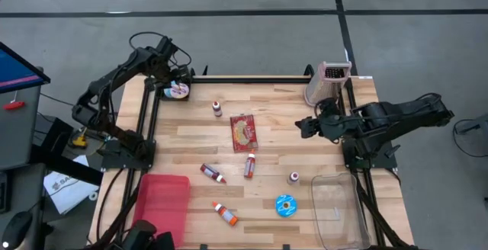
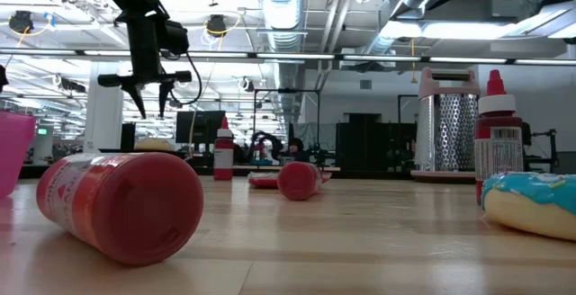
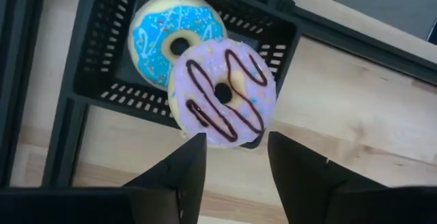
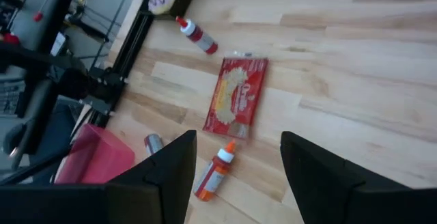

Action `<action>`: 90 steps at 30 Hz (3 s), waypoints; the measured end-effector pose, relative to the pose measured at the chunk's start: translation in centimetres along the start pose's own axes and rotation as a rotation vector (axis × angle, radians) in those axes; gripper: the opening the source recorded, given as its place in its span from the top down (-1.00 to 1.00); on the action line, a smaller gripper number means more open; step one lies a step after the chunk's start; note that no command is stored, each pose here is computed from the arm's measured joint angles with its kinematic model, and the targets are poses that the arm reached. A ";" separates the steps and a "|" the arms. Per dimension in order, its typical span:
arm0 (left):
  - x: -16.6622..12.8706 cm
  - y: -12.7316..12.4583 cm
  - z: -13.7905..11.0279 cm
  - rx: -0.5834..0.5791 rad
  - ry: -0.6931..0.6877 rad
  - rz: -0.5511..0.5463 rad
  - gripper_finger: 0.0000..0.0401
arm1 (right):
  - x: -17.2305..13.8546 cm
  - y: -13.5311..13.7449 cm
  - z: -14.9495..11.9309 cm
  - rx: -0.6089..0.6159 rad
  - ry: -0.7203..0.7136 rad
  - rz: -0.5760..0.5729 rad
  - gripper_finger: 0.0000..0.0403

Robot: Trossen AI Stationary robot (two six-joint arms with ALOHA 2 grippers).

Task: Pick & Place Food Item
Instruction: Put the purple donut into the black bin

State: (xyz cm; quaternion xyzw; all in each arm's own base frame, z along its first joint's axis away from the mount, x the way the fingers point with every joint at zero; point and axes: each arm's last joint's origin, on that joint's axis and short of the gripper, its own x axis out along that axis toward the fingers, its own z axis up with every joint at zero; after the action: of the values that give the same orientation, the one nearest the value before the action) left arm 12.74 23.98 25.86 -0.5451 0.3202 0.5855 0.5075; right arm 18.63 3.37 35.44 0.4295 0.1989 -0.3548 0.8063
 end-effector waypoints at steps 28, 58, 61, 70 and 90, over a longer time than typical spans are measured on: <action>4.1 0.1 -1.7 -0.251 -0.050 -0.029 0.47 | -0.4 -0.5 0.3 -0.013 -0.029 -0.024 -0.02; 4.1 -0.6 -2.0 -0.182 -0.248 0.052 0.47 | -0.4 -0.5 0.2 0.018 -0.026 -0.022 -0.02; 4.1 -0.4 -2.2 -0.178 -0.249 0.083 0.47 | -0.4 -0.5 0.2 0.019 -0.026 -0.022 -0.02; 2.2 -0.6 -3.1 -0.131 -0.326 0.060 0.47 | -0.4 -0.5 0.2 0.023 -0.025 -0.021 -0.02; 3.8 1.6 -5.4 -0.176 -0.233 0.092 0.47 | -0.6 -0.5 -0.1 0.024 -0.015 -0.018 -0.02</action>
State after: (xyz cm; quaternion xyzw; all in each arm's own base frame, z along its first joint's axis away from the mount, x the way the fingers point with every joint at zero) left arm 13.29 19.45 20.87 -0.5007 0.2314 0.6932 0.4638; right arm 17.84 3.46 35.48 0.4345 0.1924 -0.3678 0.7993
